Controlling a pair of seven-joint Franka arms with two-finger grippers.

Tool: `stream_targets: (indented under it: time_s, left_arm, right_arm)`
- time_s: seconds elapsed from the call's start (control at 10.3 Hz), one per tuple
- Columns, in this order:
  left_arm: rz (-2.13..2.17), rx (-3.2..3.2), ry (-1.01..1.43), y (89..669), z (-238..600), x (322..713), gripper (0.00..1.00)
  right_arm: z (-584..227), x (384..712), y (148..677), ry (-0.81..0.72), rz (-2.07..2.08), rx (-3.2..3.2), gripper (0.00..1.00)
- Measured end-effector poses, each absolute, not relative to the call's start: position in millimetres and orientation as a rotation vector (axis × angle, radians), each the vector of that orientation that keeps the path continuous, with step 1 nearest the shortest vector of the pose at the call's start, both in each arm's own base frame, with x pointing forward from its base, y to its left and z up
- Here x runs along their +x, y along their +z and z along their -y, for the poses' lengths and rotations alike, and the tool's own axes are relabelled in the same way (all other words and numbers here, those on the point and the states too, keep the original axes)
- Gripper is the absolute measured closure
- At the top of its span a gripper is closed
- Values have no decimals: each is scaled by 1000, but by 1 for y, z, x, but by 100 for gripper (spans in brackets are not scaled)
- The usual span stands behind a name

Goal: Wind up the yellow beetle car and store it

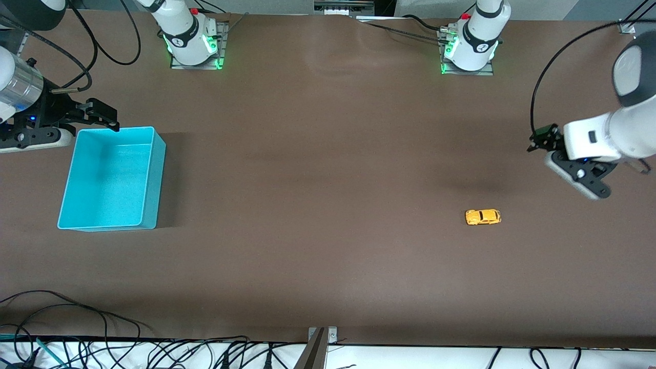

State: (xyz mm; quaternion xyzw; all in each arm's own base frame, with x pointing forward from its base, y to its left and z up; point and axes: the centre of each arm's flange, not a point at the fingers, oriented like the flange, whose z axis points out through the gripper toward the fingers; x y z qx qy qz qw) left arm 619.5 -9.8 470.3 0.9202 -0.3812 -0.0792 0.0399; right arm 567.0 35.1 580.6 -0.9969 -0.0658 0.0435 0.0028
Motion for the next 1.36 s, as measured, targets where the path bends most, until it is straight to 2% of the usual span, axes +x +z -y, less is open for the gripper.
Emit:
stream_targets:
  time_s: [0.39, 0.87, 1.36]
  left_arm:
    - [1629, 2562, -197, 355, 14, 656, 0]
    - [1965, 2392, -113, 231, 14, 643, 0]
    - [2124, 2308, -67, 202, 18, 639, 1]
  right_arm:
    - [-29, 568, 580, 132, 218, -3125, 0]
    - [-23, 569, 579, 130, 217, -3125, 0]
    - [-23, 569, 579, 130, 217, -3125, 0]
